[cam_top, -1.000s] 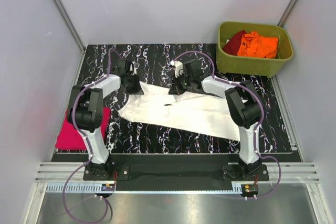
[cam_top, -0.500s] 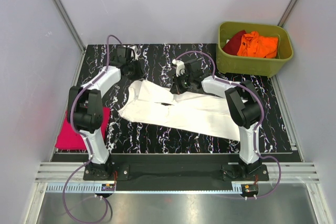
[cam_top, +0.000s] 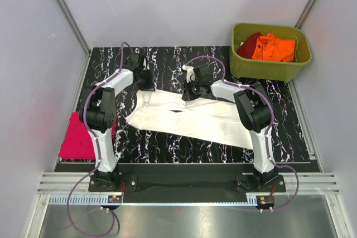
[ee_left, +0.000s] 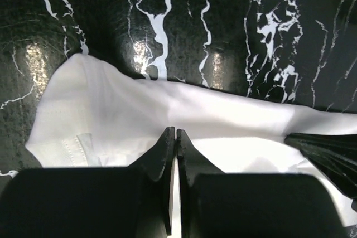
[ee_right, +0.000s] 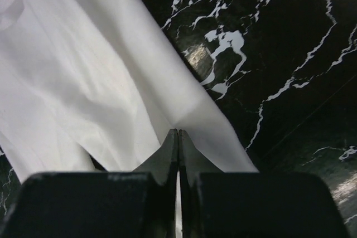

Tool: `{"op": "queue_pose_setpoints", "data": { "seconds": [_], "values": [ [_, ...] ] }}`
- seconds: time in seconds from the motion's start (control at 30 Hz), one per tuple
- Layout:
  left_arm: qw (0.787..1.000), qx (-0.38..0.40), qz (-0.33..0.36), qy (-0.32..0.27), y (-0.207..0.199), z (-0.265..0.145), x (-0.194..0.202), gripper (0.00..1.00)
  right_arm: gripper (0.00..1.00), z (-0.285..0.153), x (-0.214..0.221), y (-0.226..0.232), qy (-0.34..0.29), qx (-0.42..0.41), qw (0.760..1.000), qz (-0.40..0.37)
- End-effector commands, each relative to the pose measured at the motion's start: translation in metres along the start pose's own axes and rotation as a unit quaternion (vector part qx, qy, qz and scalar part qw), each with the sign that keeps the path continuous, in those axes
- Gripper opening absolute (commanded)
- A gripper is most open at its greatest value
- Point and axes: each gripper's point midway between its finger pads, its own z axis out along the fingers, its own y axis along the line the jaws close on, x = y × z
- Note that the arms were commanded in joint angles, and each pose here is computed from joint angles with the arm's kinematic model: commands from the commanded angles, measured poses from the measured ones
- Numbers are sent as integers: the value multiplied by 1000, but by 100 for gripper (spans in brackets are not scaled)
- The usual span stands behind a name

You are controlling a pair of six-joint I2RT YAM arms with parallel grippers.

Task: Fold and stack the t-shirts
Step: Fold the tshirt

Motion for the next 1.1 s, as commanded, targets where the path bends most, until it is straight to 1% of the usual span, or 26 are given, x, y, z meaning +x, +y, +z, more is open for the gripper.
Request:
{"op": "queue_pose_setpoints", "data": {
  "seconds": [0.0, 0.07, 0.1, 0.17, 0.2, 0.23, 0.3, 0.33, 0.37, 0.4, 0.43, 0.47, 0.5, 0.53, 0.57, 0.6, 0.7, 0.73, 0.77, 0.83, 0.9, 0.93, 0.97, 1.0, 1.03, 1.07],
  "values": [
    [999, -23, 9, -34, 0, -5, -26, 9, 0, 1, -28, -14, -20, 35, 999, -18],
    [999, -38, 6, -35, 4, -4, -28, 15, 0, 4, -32, -18, -18, 45, 999, -20],
    [999, -40, 7, -36, 4, -5, -29, 23, 3, 3, -30, -18, -12, 48, 999, -16],
    [997, -64, 13, -45, 6, -16, -38, 34, 21, -3, -33, -18, -10, 57, 998, -14],
    [996, -73, 15, -48, 6, -23, -40, 47, 29, -14, -39, -13, -13, 60, 998, -17],
    [995, -75, 22, -54, 0, -40, -42, 51, 51, -20, -38, -16, -13, 77, 997, -15],
    [994, -88, 20, -63, -2, -60, -41, 60, 59, -47, -45, -8, -16, 90, 996, -20],
    [993, -97, 18, -70, -4, -80, -35, 64, 62, -58, -47, -10, -19, 108, 994, -26],
    [991, -108, -5, -75, -4, -90, -31, 66, 75, -68, -43, -10, -14, 118, 993, -26],
    [991, -111, -22, -75, -6, -99, -23, 68, 86, -90, -49, -3, -24, 129, 991, -28],
    [991, -109, -36, -71, -9, -112, -5, 69, 100, -103, -49, -8, -26, 156, 987, -25],
    [989, -104, -80, -73, -13, -116, 4, 69, 100, -113, -43, -10, -23, 173, 985, -17],
    [987, -90, -101, -82, -21, -129, 12, 70, 100, -133, -42, -6, -23, 187, 982, -12],
    [985, -90, -126, -69, -16, -121, 31, 70, 100, -144, -40, -10, -23, 209, 978, -5],
    [979, -82, -174, -69, -20, -121, 38, 70, 100, -151, -32, -12, -15, 222, 975, -2],
    [975, -84, -194, -71, -19, -121, 42, 70, 100, -168, -32, -8, -20, 230, 973, 0],
    [965, -87, -241, -61, -20, -113, 50, 70, 100, -192, -26, -4, -34, 251, 967, 28],
    [963, -91, -249, -56, -23, -112, 48, 71, 100, -197, -26, -5, -45, 268, 961, 55],
    [957, -93, -268, -54, -25, -109, 48, 71, 100, -203, -19, -5, -33, 272, 959, 69],
    [950, -114, -287, -40, -26, -99, 52, 72, 100, -208, -9, 6, -17, 245, 967, 63],
    [940, -142, -306, -51, -24, -87, 52, 72, 97, -216, 1, 14, -8, 233, 970, 62],
    [934, -155, -318, -52, -24, -87, 50, 72, 95, -217, 9, 14, 1, 234, 970, 70],
    [921, -168, -346, -57, -23, -84, 48, 73, 95, -220, 15, 15, 6, 234, 969, 76],
    [913, -182, -361, -51, -23, -74, 45, 75, 95, -226, 16, 19, -2, 231, 970, 79],
    [901, -218, -375, -31, -16, -74, 56, 77, 95, -227, 20, 23, -2, 225, 971, 84],
    [888, -238, -393, -29, -13, -70, 56, 78, 95, -226, 30, 22, 5, 224, 971, 89]
  ]
}}
